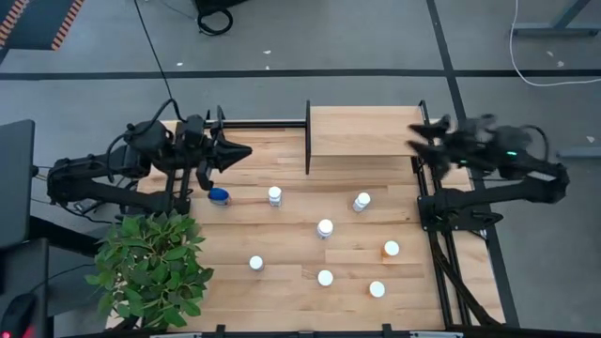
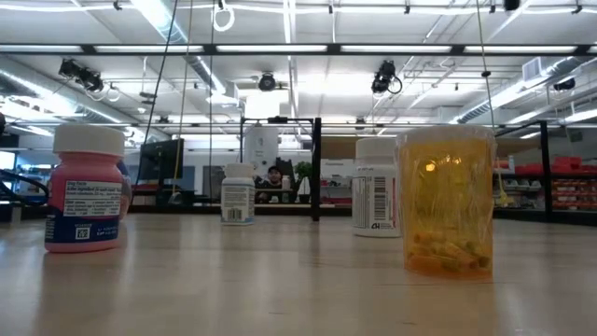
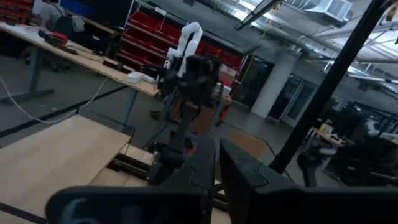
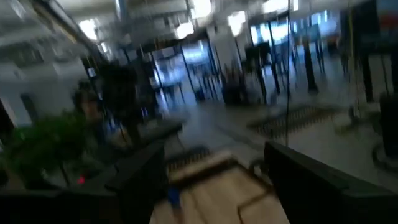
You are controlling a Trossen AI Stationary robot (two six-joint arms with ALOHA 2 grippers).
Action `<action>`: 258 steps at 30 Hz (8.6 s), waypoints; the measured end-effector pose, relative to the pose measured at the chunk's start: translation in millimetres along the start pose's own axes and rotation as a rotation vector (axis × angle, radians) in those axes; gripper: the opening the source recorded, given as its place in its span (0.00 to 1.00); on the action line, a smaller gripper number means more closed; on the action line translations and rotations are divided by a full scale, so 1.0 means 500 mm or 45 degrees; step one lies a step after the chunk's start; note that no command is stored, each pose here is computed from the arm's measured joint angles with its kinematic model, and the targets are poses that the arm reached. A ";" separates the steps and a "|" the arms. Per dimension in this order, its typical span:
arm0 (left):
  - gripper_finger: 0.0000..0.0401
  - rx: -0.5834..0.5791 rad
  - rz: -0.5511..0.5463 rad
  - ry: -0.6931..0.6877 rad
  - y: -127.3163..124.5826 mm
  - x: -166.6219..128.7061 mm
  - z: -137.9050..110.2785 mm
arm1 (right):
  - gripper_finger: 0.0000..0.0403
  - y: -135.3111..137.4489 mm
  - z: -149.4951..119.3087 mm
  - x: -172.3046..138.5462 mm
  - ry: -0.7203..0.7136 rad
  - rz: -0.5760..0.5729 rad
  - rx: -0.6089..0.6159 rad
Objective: Pick and place medicine bottles onto shelf by color
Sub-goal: Put the left white and blue medicine bottle on the shelf
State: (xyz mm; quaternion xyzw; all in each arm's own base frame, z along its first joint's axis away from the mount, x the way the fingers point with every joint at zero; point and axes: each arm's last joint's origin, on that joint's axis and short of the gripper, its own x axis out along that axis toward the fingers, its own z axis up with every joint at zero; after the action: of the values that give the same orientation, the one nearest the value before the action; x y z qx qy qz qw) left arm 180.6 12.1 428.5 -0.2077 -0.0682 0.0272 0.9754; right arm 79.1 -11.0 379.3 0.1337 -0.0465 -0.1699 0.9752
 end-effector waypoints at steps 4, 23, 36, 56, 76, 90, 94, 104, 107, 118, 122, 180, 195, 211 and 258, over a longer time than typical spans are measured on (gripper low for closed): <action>0.06 0.115 0.024 0.022 0.005 0.016 -0.009 | 0.71 0.019 -0.022 0.080 0.306 -0.196 0.072; 0.23 0.014 0.145 0.395 0.030 0.029 -0.072 | 0.71 0.139 -0.016 0.262 0.384 -0.074 0.316; 0.59 -0.012 0.567 0.802 0.077 0.023 -0.147 | 0.71 0.141 -0.131 0.268 0.983 -0.194 0.156; 0.61 -0.186 0.765 0.984 0.101 0.071 -0.214 | 0.71 0.143 -0.126 0.269 0.969 -0.119 0.072; 0.67 0.401 0.539 1.406 0.138 0.168 -0.352 | 0.71 0.133 -0.157 0.220 1.263 -0.329 0.119; 0.67 0.565 0.588 1.445 0.213 0.203 -0.378 | 0.71 0.186 -0.174 0.172 1.222 -0.454 0.297; 0.67 0.476 0.504 1.469 0.226 0.205 -0.378 | 0.71 0.193 -0.175 0.166 1.189 -0.468 0.306; 0.67 0.417 0.491 1.538 0.240 0.212 -0.405 | 0.71 0.193 -0.174 0.165 1.139 -0.504 0.303; 0.67 0.413 0.498 1.567 0.246 0.215 -0.418 | 0.71 0.193 -0.175 0.165 1.139 -0.505 0.303; 0.65 0.377 0.528 1.590 0.255 0.223 -0.442 | 0.71 0.193 -0.175 0.165 1.144 -0.501 0.300; 0.61 0.371 0.532 1.591 0.255 0.222 -0.442 | 0.71 0.193 -0.175 0.165 1.144 -0.498 0.295; 0.51 0.607 0.565 1.067 0.357 0.464 -0.150 | 0.71 0.197 -0.178 0.163 1.325 -0.443 0.452; 0.52 0.649 0.524 1.142 0.340 0.461 -0.164 | 0.71 0.194 -0.177 0.165 1.253 -0.481 0.428; 0.53 0.698 0.494 1.126 0.303 0.457 -0.103 | 0.71 0.159 -0.159 0.192 0.910 -0.642 0.062; 0.52 0.541 0.425 0.897 0.193 0.482 -0.059 | 0.71 0.003 -0.075 0.314 0.618 -0.743 0.008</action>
State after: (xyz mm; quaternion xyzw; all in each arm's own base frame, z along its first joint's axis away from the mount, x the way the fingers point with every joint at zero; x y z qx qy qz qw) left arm 420.9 107.9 391.4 -0.0074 0.3099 0.1254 0.9424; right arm 231.7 -54.6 351.0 0.1806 0.2253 -0.4038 0.8681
